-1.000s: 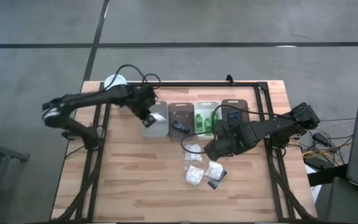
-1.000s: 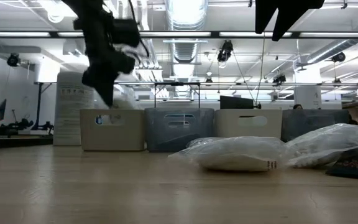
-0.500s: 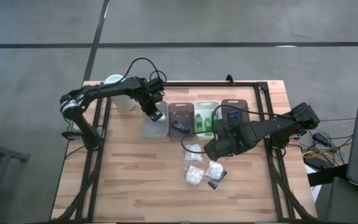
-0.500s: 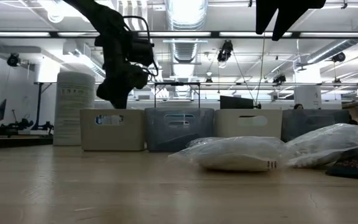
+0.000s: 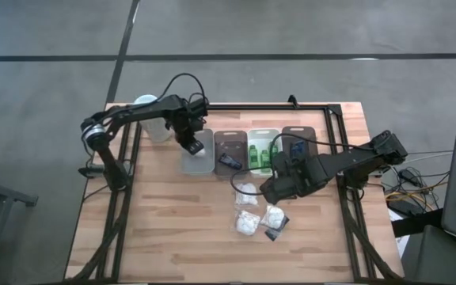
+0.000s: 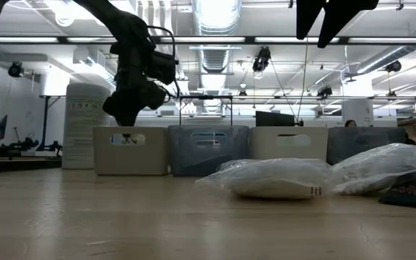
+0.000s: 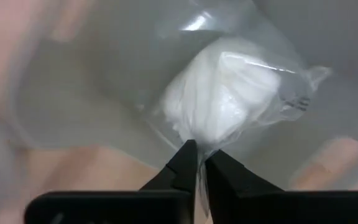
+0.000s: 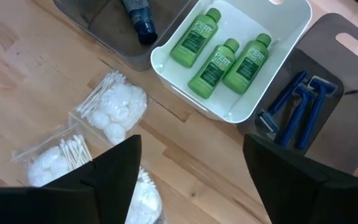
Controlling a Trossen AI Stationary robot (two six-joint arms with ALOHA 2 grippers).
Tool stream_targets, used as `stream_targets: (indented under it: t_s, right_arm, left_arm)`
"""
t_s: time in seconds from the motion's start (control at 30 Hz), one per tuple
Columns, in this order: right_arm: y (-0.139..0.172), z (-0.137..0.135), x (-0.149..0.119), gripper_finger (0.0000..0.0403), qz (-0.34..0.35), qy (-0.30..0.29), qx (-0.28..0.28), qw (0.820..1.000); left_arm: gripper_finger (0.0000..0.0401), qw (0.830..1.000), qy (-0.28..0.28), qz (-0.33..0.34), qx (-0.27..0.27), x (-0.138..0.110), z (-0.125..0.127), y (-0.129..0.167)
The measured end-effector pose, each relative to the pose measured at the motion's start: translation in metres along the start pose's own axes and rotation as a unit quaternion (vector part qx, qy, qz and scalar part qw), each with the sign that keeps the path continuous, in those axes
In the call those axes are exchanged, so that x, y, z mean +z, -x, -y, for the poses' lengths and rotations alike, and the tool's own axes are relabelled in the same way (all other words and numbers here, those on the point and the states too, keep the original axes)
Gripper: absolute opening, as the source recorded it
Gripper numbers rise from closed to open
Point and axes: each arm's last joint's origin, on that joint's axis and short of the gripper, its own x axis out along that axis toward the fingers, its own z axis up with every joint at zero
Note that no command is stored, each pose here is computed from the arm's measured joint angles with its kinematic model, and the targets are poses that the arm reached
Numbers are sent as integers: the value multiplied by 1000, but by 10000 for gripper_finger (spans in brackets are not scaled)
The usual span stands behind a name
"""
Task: Pick & Place Travel size toiletries
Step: Put the cotton pack into the gray bin
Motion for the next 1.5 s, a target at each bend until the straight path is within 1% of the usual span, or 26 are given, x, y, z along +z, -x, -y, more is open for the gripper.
stream_targets:
  t_s: [0.07,0.17,0.33,0.47,0.57,0.67,0.8,0.87,0.93,1.0,1.07,1.13,1.17,1.27,1.33,1.43,1.5]
  right_arm:
    - [0,0,0,283,1,1,0,1000]
    - [0,0,0,289,2,2,-1,1000]
    - [0,0,0,301,4,2,-1,1000]
    - [0,0,0,309,4,0,-2,1000]
    - [0,0,0,315,4,1,-2,1000]
    - [0,0,0,320,4,1,-2,1000]
    - [0,0,0,327,4,4,-2,1000]
    - [0,0,0,331,3,10,-2,1000]
    - [0,0,0,334,1,17,-1,1000]
    - [1,1,0,337,1,25,0,1000]
    - [3,2,1,338,2,30,5,1000]
    - [7,5,1,338,4,27,11,1000]
    - [9,7,1,336,5,25,14,1000]
    - [18,11,-2,327,11,17,29,999]
    - [25,13,-6,321,19,6,38,999]
    - [35,14,-16,314,33,-10,55,998]
    - [41,14,-24,313,38,-20,66,997]
  left_arm:
    - [42,1000,-5,14,24,0,-1,3]
    - [68,999,-12,28,30,2,-1,4]
    - [117,997,-13,36,62,3,-2,5]
    - [144,997,-10,38,63,3,-1,12]
    - [155,997,-8,50,60,1,4,21]
    - [158,996,-21,67,59,-5,12,31]
    - [158,987,-41,117,102,-17,23,49]
    - [158,979,-57,159,119,-25,33,61]
    - [158,969,-80,207,111,-33,47,74]
    - [158,958,-120,250,73,-43,66,85]
    - [158,944,-172,280,18,-53,87,92]
    - [158,925,-223,305,-30,-63,110,97]
    - [158,915,-249,315,-45,-67,121,97]
    - [158,882,-319,338,-74,-78,157,89]
    - [159,866,-355,343,-82,-79,178,77]
    - [158,854,-396,332,-67,-78,204,49]
    - [159,852,-414,315,-55,-76,217,28]
